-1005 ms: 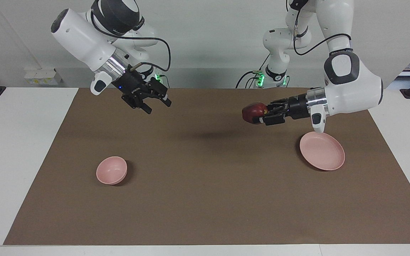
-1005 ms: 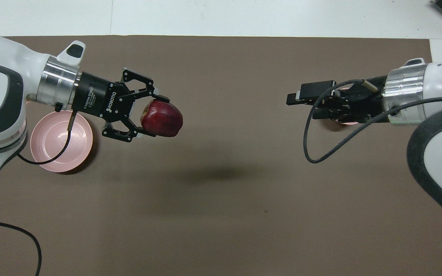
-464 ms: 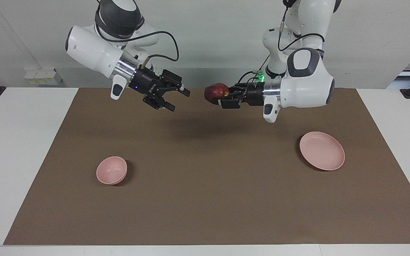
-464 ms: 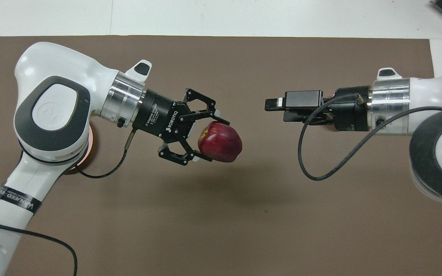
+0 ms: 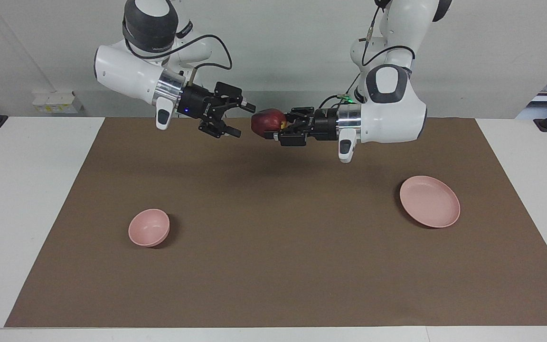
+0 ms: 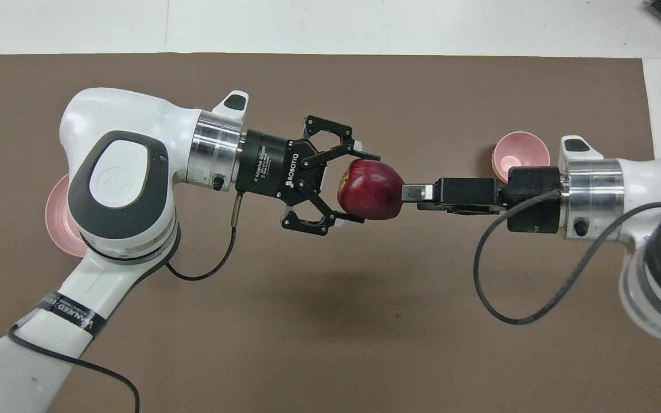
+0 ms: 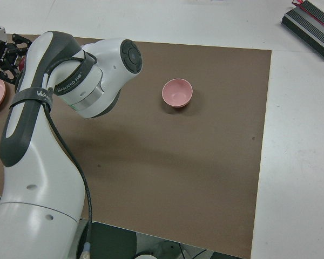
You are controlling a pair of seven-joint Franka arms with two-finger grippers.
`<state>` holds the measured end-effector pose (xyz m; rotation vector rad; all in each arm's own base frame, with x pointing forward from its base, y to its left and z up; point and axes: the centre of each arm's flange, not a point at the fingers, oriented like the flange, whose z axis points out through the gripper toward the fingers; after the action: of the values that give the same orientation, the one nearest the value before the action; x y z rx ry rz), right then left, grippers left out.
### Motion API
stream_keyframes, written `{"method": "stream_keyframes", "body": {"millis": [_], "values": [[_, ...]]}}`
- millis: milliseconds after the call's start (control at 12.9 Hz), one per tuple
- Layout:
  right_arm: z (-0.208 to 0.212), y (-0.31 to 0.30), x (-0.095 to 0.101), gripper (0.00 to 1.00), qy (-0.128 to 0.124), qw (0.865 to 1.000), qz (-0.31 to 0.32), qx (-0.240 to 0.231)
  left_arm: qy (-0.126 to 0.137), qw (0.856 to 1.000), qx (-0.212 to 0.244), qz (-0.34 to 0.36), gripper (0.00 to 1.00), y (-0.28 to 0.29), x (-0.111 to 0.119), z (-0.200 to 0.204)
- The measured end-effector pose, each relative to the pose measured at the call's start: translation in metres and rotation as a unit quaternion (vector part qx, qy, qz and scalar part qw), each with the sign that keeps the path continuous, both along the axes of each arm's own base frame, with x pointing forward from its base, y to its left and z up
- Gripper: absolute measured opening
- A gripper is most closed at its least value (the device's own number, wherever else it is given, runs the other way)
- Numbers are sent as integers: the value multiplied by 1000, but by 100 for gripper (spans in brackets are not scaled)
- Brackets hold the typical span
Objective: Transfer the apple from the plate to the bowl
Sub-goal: 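Close the right gripper on the apple held by the left gripper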
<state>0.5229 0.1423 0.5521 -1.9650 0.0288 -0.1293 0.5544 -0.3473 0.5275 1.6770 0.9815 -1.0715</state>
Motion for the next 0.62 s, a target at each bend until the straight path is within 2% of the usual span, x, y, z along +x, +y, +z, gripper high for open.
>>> {"method": "stream_keyframes", "body": {"millis": [309,618], "values": [[3,-5,-6,100,-1,998,-20,63,24,999,-26,5,83,-14,-9,-1],[-17,-12,2,100,9,997,-48,64,35,999,-39,5,83,-24,-17,0]]}}
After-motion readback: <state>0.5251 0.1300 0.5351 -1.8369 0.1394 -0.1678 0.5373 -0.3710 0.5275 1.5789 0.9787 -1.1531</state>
